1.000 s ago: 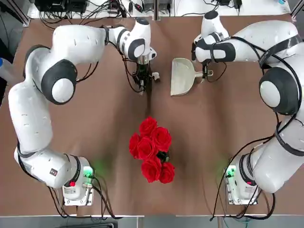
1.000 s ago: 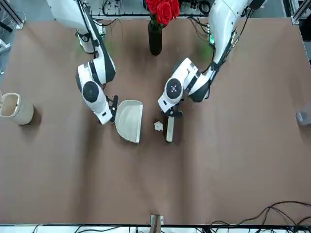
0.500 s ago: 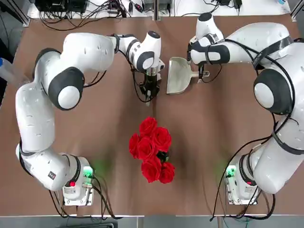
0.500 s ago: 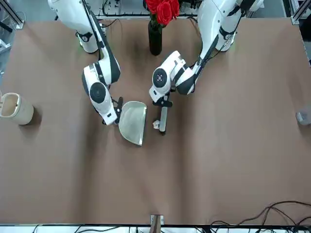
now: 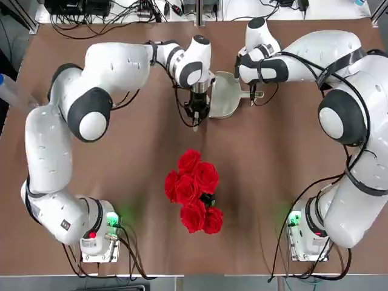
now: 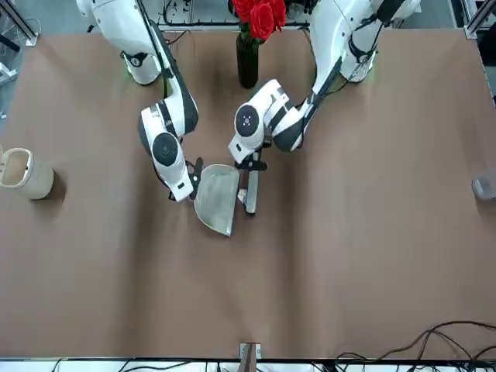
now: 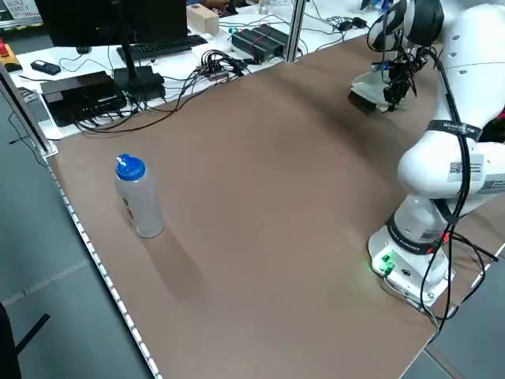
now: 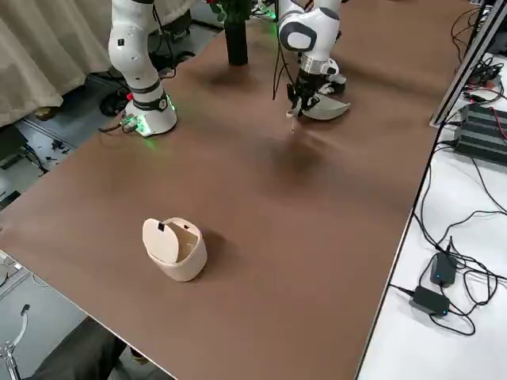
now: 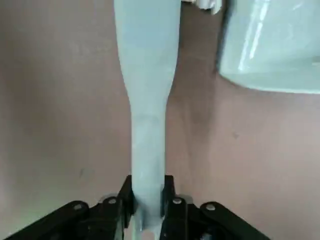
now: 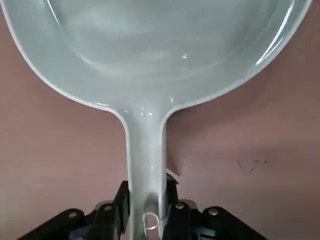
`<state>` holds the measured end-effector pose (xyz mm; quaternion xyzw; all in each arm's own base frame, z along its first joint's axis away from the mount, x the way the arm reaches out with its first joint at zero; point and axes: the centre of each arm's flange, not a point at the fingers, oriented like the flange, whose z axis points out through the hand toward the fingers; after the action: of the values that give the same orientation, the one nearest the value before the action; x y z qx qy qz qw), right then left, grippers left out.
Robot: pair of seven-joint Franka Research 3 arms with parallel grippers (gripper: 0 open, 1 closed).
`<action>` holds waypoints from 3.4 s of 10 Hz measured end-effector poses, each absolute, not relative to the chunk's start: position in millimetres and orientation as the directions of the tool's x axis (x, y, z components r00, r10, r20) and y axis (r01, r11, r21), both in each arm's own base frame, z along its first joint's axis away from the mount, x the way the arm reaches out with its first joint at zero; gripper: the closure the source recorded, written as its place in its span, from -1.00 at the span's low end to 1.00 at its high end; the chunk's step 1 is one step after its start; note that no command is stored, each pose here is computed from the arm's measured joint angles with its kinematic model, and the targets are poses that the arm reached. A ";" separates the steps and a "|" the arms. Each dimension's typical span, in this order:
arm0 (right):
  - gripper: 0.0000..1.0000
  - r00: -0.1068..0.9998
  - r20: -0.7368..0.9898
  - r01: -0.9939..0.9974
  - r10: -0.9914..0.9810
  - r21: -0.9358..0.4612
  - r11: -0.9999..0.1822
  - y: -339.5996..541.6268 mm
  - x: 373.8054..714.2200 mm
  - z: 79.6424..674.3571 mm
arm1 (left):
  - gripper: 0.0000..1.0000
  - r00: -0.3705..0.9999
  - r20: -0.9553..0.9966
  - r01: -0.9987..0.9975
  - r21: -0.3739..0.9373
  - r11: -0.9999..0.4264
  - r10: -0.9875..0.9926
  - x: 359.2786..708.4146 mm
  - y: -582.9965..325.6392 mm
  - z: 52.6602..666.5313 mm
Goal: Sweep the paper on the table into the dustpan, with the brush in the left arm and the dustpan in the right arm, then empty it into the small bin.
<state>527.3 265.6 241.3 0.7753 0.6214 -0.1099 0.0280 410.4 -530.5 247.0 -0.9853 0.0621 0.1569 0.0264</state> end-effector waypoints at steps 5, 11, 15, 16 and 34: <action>0.35 0.205 -0.205 0.969 0.957 -0.094 -0.228 265.6 527.3 241.3 | 0.46 0.954 -0.284 -0.098 -0.002 -0.995 -0.093 393.0 -563.1 236.5; 0.35 0.216 -0.205 0.966 0.955 -0.096 -0.239 261.7 528.9 241.1 | 0.46 0.974 -0.224 0.034 0.071 -0.997 0.017 428.1 -572.1 275.9; 0.35 0.265 -0.194 0.950 0.945 -0.115 -0.290 244.7 535.5 239.9 | 0.46 0.973 -0.227 0.040 0.030 -0.999 0.033 463.5 -525.7 335.4; 0.35 0.294 -0.187 0.938 0.937 -0.134 -0.320 237.3 537.3 239.1 | 0.46 0.968 -0.246 0.056 -0.007 -0.998 0.056 473.5 -506.5 342.9; 0.35 0.679 -0.256 0.675 0.688 -0.149 -0.722 115.8 577.0 326.5 | 0.46 0.940 -0.338 -0.042 -0.015 -0.999 -0.035 563.8 -14.0 291.3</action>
<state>577.0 115.8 326.5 0.9161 0.3719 -0.1481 -0.0212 563.8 -14.0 291.3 -0.9849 0.0196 0.1716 0.0109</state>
